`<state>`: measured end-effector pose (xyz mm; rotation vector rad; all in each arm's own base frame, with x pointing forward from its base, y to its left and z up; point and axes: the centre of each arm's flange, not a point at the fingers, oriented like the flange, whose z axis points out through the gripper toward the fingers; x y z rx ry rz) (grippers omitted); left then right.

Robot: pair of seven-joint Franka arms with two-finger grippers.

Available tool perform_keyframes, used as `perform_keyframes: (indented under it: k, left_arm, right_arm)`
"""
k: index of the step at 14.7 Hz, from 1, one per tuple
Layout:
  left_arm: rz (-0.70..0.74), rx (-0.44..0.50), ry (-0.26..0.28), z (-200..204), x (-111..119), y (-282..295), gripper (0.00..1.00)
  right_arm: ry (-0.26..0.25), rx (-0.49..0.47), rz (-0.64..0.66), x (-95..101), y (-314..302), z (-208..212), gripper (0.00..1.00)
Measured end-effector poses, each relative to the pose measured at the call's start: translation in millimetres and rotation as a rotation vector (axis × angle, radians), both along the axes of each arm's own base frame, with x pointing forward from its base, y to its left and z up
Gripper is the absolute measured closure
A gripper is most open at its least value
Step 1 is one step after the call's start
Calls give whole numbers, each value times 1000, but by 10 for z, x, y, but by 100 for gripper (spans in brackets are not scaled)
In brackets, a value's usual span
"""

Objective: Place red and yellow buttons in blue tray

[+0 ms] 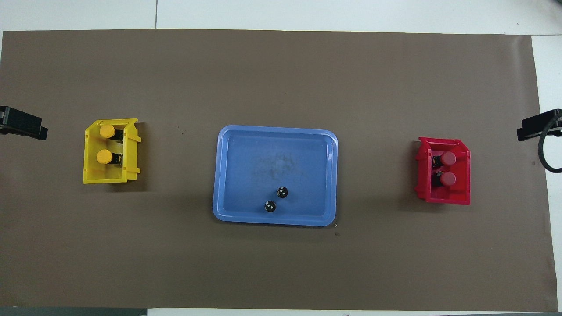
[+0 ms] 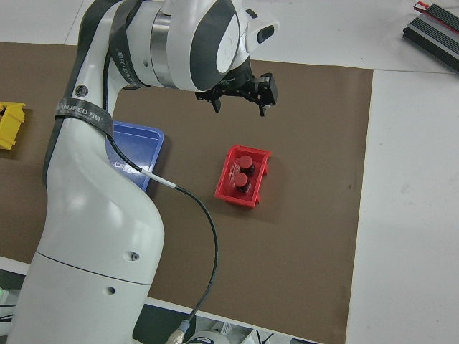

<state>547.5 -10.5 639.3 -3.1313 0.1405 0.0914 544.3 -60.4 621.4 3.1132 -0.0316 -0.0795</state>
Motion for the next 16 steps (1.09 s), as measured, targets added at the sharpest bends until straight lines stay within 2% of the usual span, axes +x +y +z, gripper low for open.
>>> perform_keyframes:
  k: [4,16]
  left_arm:
    - [33,0,0,1,-2,180,0]
    - [32,0,1,-1,-2,178,0]
  right_arm:
    - [0,0,0,0,-1,0,0]
    - [0,0,0,0,-1,0,0]
